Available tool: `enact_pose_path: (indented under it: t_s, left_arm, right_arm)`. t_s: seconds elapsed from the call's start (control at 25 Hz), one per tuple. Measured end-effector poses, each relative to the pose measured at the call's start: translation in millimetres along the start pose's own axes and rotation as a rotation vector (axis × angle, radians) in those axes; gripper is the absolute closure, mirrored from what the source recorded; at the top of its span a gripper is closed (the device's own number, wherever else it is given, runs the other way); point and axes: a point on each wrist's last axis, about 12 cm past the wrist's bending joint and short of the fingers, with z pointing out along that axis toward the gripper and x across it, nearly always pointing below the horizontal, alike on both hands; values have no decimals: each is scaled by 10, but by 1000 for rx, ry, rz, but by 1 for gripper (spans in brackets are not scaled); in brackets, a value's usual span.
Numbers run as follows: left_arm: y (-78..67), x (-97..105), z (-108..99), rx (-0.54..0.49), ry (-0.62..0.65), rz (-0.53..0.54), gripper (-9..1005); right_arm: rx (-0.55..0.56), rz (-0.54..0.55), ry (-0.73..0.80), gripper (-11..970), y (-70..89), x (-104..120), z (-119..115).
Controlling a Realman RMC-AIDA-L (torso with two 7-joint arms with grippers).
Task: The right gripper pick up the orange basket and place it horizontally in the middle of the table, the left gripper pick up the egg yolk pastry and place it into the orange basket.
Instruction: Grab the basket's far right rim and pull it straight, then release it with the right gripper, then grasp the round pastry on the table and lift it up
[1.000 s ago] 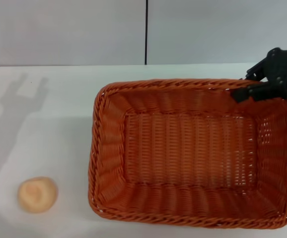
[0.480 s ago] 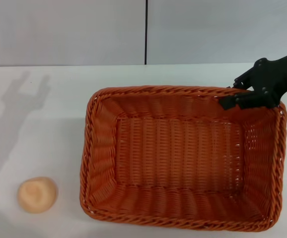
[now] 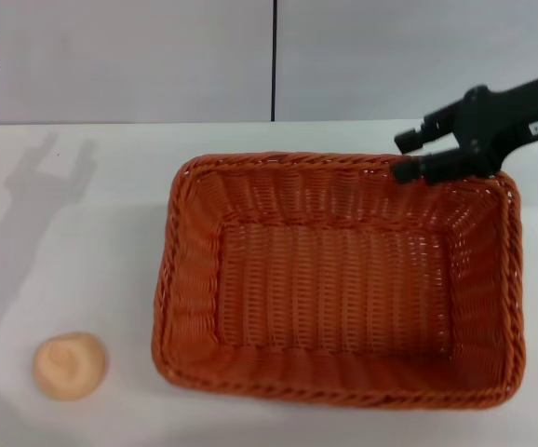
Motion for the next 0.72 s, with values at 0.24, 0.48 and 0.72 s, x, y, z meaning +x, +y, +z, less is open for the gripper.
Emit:
enact_pose_path:
  t_s: [0.24,0.48,0.72]
  left_arm:
    - [6,4,7,-3,4,1,432]
    - [1,3,15,13,13,6,433]
    - [-18,-103,17,151,46,24,435]
  right_arm:
    - [74,-83,-186,545,-36,-87,-113]
    - [222,-161,-562,518,94,194,-351]
    - [436,-36,-885,518,356,864,-541]
